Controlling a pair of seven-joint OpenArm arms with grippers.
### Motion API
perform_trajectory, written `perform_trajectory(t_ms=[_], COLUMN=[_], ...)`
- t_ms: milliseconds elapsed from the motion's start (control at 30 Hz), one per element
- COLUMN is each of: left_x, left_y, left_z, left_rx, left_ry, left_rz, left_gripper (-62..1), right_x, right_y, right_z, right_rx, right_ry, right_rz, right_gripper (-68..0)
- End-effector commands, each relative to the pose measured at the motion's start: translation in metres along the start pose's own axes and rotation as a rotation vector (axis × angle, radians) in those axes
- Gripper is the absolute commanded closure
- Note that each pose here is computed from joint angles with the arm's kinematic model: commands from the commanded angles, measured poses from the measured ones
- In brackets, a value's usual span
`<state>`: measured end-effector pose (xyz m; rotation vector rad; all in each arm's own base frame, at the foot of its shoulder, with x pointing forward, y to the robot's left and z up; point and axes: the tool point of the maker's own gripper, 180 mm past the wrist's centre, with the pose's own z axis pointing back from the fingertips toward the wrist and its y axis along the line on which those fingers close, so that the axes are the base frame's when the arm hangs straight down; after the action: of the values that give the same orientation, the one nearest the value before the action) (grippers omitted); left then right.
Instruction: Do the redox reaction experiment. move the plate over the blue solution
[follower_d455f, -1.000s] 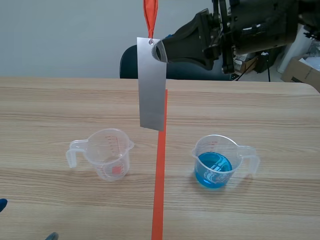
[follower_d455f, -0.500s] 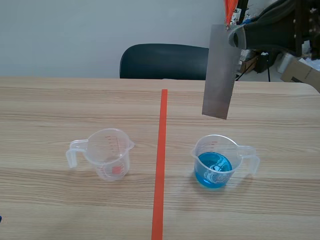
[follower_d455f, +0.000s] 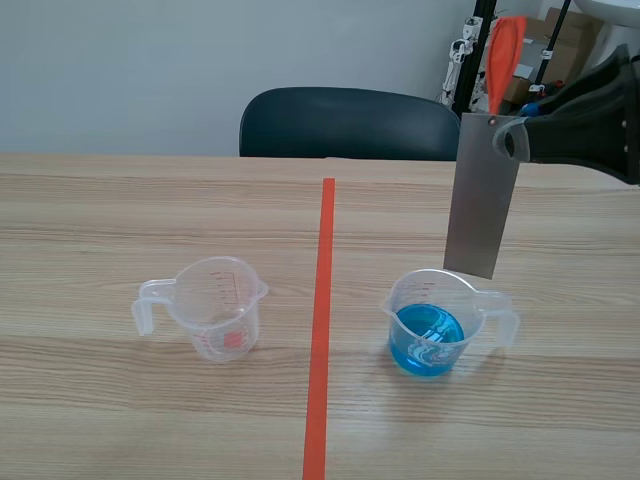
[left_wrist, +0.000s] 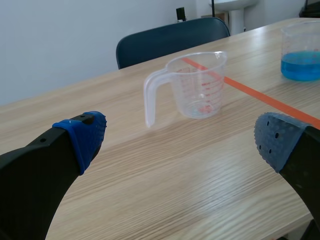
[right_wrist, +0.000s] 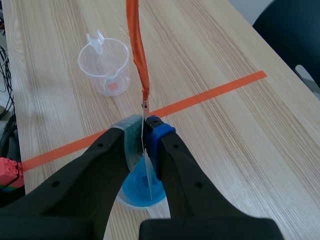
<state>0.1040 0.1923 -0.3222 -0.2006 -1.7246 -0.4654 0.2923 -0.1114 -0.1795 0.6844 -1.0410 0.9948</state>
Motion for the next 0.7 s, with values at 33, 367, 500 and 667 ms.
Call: perform_trajectory(t_ms=[33,367,500,667], left_x=[0.018,0.059,0.072,0.082], left_y=[0.016,0.039,0.04,0.031], left_z=[0.007,0.029,0.034,0.038], left_rx=[-0.003,0.002,0.018,-0.021], left_ry=[-0.035,-0.047,-0.055,-0.045], left_rz=[-0.035,-0.048,-0.031,-0.012], left_gripper=[-62.3,-62.3,-61.8,-39.2], right_x=[0.019,0.036,0.037,0.03], right_y=[-0.003,-0.008,-0.008,0.0], right_z=[0.008,0.025,0.026,0.022], right_rx=[-0.008,-0.036,-0.036,-0.015], right_ry=[-0.065,-0.14,-0.149,-0.153], right_rz=[0.029,0.041,0.04,0.028], right_gripper=[-0.4,-0.4,-0.4,-0.4])
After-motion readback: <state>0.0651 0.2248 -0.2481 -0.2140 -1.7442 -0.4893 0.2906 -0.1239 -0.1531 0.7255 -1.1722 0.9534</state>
